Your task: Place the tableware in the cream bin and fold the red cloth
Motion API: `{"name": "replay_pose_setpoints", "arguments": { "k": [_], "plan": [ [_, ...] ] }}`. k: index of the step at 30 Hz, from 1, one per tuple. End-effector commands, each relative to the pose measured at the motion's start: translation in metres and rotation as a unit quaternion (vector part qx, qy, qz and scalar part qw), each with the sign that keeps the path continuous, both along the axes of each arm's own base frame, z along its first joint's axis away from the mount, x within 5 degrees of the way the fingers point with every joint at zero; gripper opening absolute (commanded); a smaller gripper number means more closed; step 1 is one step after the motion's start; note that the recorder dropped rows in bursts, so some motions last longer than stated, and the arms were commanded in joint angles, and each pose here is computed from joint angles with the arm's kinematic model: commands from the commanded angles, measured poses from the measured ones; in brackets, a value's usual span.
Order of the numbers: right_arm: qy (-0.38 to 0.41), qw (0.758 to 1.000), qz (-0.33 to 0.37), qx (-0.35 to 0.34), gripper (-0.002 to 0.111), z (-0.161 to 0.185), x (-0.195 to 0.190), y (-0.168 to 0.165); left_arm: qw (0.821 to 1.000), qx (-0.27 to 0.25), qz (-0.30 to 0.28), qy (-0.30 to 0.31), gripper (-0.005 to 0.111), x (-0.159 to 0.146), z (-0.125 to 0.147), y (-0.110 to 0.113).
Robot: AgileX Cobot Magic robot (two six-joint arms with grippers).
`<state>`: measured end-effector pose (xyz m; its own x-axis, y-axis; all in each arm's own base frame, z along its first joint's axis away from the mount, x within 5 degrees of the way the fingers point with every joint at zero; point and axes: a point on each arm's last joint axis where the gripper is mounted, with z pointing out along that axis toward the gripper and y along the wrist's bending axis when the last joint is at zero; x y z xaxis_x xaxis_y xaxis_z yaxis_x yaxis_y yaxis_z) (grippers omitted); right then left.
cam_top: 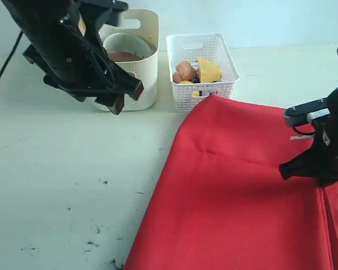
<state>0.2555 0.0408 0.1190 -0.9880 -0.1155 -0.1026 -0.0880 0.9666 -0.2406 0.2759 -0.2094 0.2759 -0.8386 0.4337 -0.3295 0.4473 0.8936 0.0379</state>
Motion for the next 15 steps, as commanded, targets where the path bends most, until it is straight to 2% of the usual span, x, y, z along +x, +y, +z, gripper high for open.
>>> {"name": "replay_pose_setpoints", "arguments": {
  "k": [1,5,8,15],
  "plan": [
    [-0.015,0.999,-0.041,0.005,0.000,-0.002,0.006,-0.025,0.999,-0.012,0.016,-0.025,0.062,-0.007,0.025,0.016],
    [-0.013,0.995,-0.095,0.023,0.000,-0.009,0.009,-0.041,0.999,-0.018,0.020,-0.047,0.062,-0.017,0.047,0.029],
    [-0.026,0.993,-0.101,0.046,0.000,-0.002,0.009,-0.039,0.997,-0.023,0.020,-0.072,0.062,-0.026,0.064,0.038],
    [-0.106,0.980,-0.061,0.154,0.000,0.057,0.000,-0.021,0.991,-0.043,0.023,-0.128,0.062,-0.050,0.102,0.060]
  ]
}}
